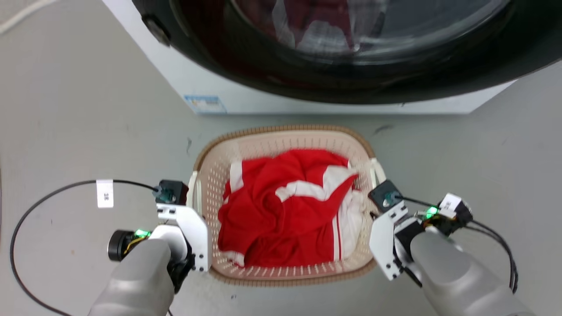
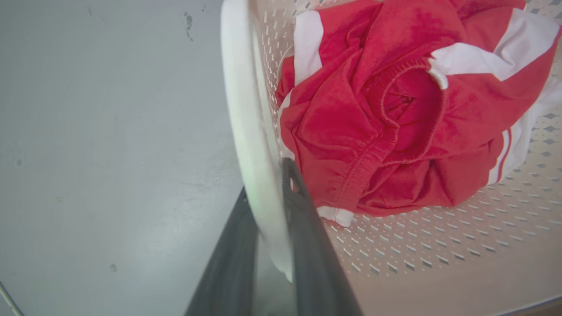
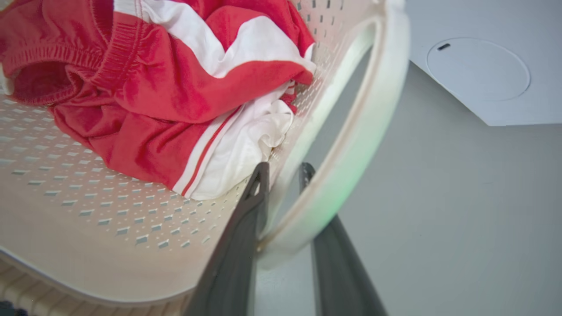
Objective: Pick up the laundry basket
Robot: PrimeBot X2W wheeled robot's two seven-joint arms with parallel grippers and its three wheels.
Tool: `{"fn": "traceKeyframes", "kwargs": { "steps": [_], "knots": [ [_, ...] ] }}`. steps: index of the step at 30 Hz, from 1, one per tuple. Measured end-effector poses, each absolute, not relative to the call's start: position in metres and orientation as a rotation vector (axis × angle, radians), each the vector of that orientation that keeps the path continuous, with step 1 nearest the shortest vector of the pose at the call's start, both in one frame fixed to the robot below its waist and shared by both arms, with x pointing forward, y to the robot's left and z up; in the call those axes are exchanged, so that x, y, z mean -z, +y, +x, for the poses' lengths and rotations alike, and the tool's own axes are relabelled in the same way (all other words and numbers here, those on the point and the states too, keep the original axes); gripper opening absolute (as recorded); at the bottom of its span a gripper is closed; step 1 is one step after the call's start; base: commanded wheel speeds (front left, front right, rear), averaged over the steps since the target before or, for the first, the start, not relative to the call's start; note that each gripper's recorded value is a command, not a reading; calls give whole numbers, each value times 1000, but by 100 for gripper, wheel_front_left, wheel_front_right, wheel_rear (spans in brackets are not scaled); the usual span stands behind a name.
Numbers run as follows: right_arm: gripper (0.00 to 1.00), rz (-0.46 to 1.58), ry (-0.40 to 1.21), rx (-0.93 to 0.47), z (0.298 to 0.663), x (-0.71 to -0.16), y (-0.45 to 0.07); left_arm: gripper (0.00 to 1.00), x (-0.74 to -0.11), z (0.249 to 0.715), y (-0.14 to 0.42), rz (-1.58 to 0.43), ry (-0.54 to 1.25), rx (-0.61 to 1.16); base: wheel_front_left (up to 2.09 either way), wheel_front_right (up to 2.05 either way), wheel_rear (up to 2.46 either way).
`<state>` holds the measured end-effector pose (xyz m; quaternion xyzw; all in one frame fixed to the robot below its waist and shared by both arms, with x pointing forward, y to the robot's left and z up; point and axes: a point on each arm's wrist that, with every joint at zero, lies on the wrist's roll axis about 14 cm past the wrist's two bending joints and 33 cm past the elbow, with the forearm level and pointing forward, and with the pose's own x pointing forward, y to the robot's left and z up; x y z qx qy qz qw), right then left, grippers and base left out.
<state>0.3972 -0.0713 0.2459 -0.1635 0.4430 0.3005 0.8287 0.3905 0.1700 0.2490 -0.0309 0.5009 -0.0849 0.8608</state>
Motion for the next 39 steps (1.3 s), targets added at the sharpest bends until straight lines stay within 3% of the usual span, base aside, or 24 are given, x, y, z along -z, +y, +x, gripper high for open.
{"fn": "traceKeyframes", "kwargs": {
  "steps": [13, 39],
  "knots": [
    [0, -358, 935, -557, 363, -303, -90, 0, -305, 370, 148, -55, 1021, 268, 0, 0, 0],
    [0, -336, 941, -519, 321, -333, -103, 0, -341, 335, 141, -21, 1010, 313, 0, 0, 0]
  ]
}}
